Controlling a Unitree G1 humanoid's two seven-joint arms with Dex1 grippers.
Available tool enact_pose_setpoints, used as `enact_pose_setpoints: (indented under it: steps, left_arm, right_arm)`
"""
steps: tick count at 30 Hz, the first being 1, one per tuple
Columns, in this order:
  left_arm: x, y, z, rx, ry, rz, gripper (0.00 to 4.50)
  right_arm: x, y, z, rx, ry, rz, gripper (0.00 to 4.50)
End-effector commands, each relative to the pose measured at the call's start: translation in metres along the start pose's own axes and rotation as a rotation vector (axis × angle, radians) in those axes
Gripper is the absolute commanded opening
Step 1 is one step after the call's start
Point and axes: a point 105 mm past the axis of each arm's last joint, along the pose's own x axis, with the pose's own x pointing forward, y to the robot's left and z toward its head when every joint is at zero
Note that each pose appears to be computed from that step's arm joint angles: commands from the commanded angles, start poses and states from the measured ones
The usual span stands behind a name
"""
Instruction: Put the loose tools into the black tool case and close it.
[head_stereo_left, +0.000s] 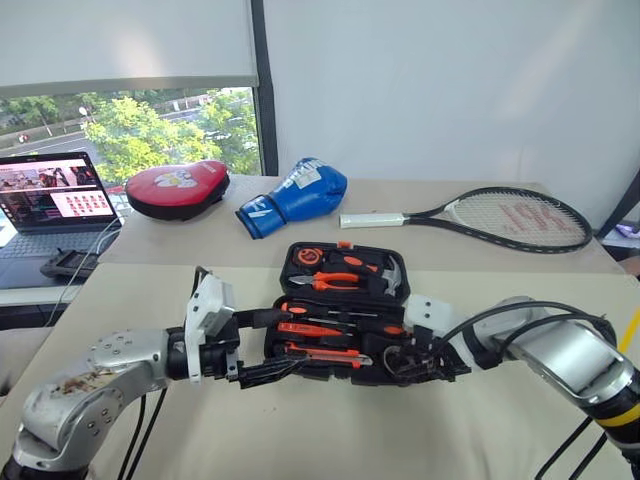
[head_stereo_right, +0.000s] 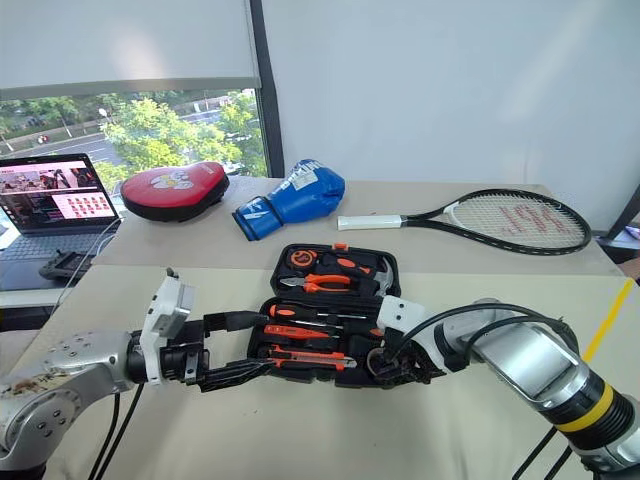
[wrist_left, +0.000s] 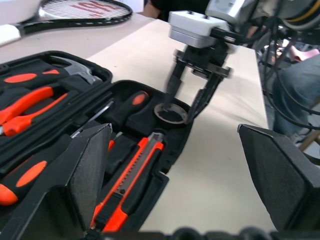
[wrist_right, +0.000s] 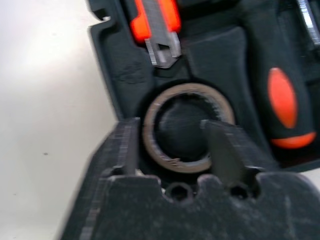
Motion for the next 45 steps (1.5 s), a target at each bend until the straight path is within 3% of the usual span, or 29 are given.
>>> enact_pose_setpoints:
  steps: [1, 4, 7, 8, 11, 12, 16, 20, 27, 28, 29, 32, 40, 42, 45]
  left_arm:
    - [-0.008, -0.003, 0.008, 0.043, -0.010, -0.015, 4.34]
    - [-0.009, 0.018, 0.007, -0.012, -0.038, 0.108, 4.34]
    - [-0.007, 0.038, 0.007, -0.054, -0.059, 0.218, 4.34]
    - [-0.006, 0.044, 0.007, -0.070, -0.065, 0.248, 4.34]
    - [-0.002, 0.072, 0.006, -0.096, -0.062, 0.392, 4.34]
    - [-0.002, 0.082, 0.006, -0.098, -0.057, 0.443, 4.34]
    - [0.026, 0.136, 0.002, -0.211, -0.009, 0.615, 4.34]
    - [0.046, 0.161, -0.004, -0.289, 0.054, 0.690, 4.34]
    - [0.044, 0.206, -0.027, -0.372, 0.184, 0.787, 4.34]
    - [0.044, 0.207, -0.029, -0.384, 0.191, 0.785, 4.34]
    - [0.044, 0.208, -0.031, -0.393, 0.195, 0.780, 4.34]
    - [0.049, 0.206, -0.039, -0.433, 0.217, 0.745, 3.63]
    - [0.061, 0.200, -0.036, -0.452, 0.189, 0.666, 0.70]
    - [0.063, 0.200, -0.027, -0.438, 0.124, 0.647, 0.06]
    - [0.068, 0.190, 0.003, -0.312, -0.035, 0.540, 0.06]
  right_arm:
    - [-0.012, 0.008, 0.017, 0.005, -0.100, 0.054, 3.00]
    - [-0.027, -0.009, 0.037, 0.033, -0.304, -0.049, 3.00]
    - [-0.041, -0.035, 0.041, 0.163, -0.425, -0.186, 3.00]
    - [-0.046, -0.042, 0.037, 0.194, -0.439, -0.225, 3.50]
    - [-0.055, -0.059, 0.027, 0.278, -0.446, -0.332, 4.41]
    - [-0.056, -0.065, 0.025, 0.303, -0.446, -0.368, 4.48]
    - [-0.044, -0.102, 0.010, 0.512, -0.408, -0.452, 4.48]
    - [-0.032, -0.122, 0.015, 0.562, -0.391, -0.472, 4.48]
    - [-0.014, -0.153, 0.019, 0.672, -0.369, -0.457, 4.48]
    - [-0.013, -0.155, 0.019, 0.676, -0.365, -0.459, 3.98]
    - [-0.011, -0.157, 0.018, 0.674, -0.358, -0.461, 3.82]
    - [-0.005, -0.160, 0.017, 0.677, -0.347, -0.448, 2.77]
    - [-0.004, -0.160, 0.023, 0.614, -0.369, -0.421, 0.04]
    - [-0.006, -0.157, 0.032, 0.591, -0.431, -0.396, 0.00]
    - [-0.018, -0.151, 0.052, 0.475, -0.564, -0.401, 0.00]
